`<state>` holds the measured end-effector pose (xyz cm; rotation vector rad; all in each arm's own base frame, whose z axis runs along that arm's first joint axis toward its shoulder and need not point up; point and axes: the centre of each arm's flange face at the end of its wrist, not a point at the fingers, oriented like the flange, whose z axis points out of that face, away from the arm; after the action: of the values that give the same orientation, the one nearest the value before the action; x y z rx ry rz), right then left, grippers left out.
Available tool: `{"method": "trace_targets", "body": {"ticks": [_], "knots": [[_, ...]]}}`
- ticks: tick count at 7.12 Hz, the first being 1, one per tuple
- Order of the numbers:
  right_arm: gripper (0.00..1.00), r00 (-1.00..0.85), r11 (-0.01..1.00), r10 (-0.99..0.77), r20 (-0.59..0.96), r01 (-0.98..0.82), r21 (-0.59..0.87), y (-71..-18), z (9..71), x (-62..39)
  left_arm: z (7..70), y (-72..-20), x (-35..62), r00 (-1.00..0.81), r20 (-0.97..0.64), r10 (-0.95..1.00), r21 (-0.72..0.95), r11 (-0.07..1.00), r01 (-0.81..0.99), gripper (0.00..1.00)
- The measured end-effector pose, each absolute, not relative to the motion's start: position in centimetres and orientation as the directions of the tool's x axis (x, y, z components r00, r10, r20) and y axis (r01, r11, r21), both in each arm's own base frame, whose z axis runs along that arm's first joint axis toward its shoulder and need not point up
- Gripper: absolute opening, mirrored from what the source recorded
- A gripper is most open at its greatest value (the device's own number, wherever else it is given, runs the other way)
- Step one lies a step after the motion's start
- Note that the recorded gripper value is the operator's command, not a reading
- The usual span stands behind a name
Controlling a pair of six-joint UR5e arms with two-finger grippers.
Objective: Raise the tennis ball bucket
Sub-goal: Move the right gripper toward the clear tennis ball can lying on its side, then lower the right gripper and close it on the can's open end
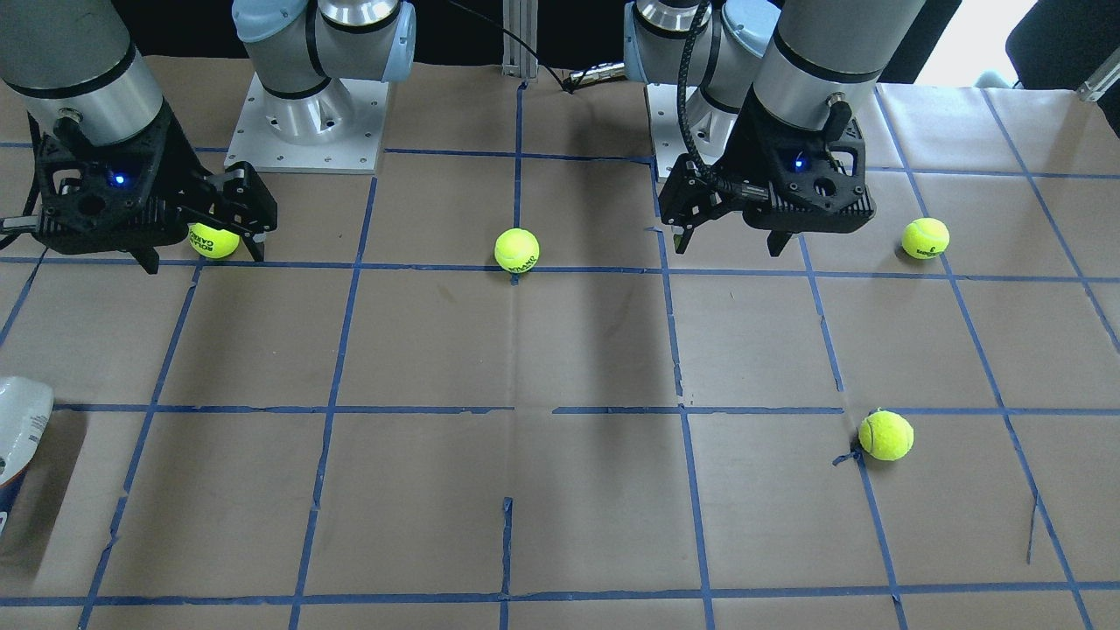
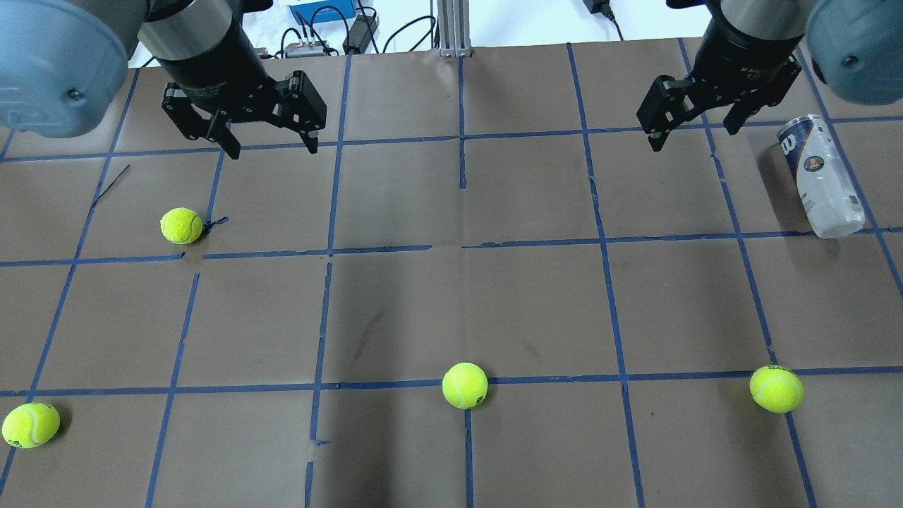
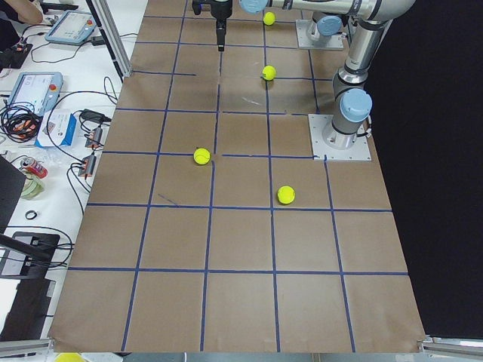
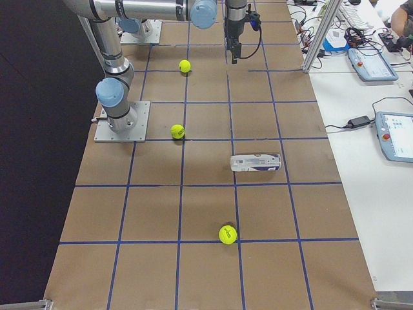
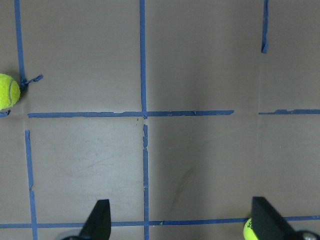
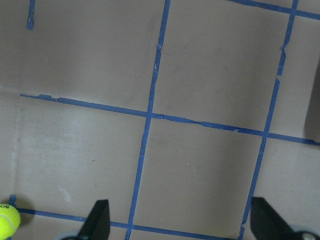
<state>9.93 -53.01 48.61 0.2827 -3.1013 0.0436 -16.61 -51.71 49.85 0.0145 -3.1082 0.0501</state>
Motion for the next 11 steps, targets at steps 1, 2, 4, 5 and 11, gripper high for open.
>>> {"method": "trace_targets", "body": {"ticks": [1, 2, 4, 5, 11], "knots": [[1.0, -0.985, 0.985, -0.17, 0.019, -0.171, -0.023, -53.5, 48.4, 10.0, 49.8, -51.7, -16.6, -0.999, 0.032, -0.009, -0.032, 0.999, -0.01, 1.0], [1.0, -0.988, 0.988, -0.152, 0.007, -0.153, -0.019, -54.1, 48.1, 9.8, 49.8, -51.7, -16.6, -0.999, 0.033, -0.01, -0.031, 0.999, -0.011, 1.0], [1.0, -0.995, 0.995, -0.101, -0.008, -0.101, -0.018, -54.9, 47.9, 7.4, 49.9, -51.8, -16.5, -0.999, 0.033, -0.01, -0.033, 0.999, -0.011, 1.0], [1.0, -0.997, 0.997, -0.073, -0.007, -0.073, -0.021, -55.6, 48.0, 5.6, 49.9, -51.8, -16.5, -0.999, 0.033, -0.01, -0.033, 0.999, -0.011, 1.0], [1.0, -0.991, 0.999, -0.036, 0.132, -0.035, 0.009, -65.9, 37.4, -12.4, 49.9, -51.8, -16.6, -0.999, 0.032, -0.01, -0.034, 0.999, -0.011, 1.0]]}}
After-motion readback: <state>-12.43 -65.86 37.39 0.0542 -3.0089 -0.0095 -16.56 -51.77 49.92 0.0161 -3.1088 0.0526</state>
